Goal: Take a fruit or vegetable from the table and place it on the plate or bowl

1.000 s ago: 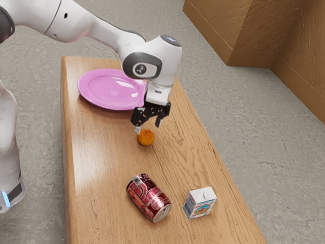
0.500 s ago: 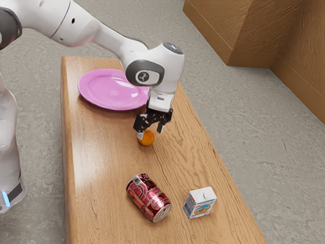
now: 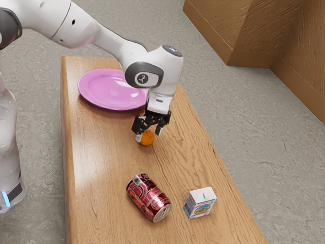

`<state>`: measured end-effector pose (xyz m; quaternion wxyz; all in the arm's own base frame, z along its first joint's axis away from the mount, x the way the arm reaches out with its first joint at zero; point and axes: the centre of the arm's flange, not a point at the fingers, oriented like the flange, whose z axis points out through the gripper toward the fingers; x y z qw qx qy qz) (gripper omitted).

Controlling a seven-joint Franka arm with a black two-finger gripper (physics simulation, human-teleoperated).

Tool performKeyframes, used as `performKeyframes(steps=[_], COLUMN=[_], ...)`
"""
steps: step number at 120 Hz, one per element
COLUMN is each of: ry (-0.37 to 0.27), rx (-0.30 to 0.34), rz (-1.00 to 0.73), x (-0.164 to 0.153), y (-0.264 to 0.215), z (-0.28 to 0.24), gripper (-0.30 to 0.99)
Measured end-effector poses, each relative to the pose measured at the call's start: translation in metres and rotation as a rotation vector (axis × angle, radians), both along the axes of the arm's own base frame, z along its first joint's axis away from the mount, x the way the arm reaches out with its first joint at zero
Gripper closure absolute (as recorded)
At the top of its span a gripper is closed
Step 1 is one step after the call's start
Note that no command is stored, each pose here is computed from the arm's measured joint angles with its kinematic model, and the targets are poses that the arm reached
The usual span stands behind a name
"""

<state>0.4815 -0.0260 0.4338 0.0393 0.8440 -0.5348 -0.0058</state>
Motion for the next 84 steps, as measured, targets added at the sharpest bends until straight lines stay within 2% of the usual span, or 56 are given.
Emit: performKeyframes(steps=[84], ry=[0.013], rx=[0.000], rz=[0.011], x=[-0.0002], y=[0.0011], z=[-0.0067], gripper=[0.00])
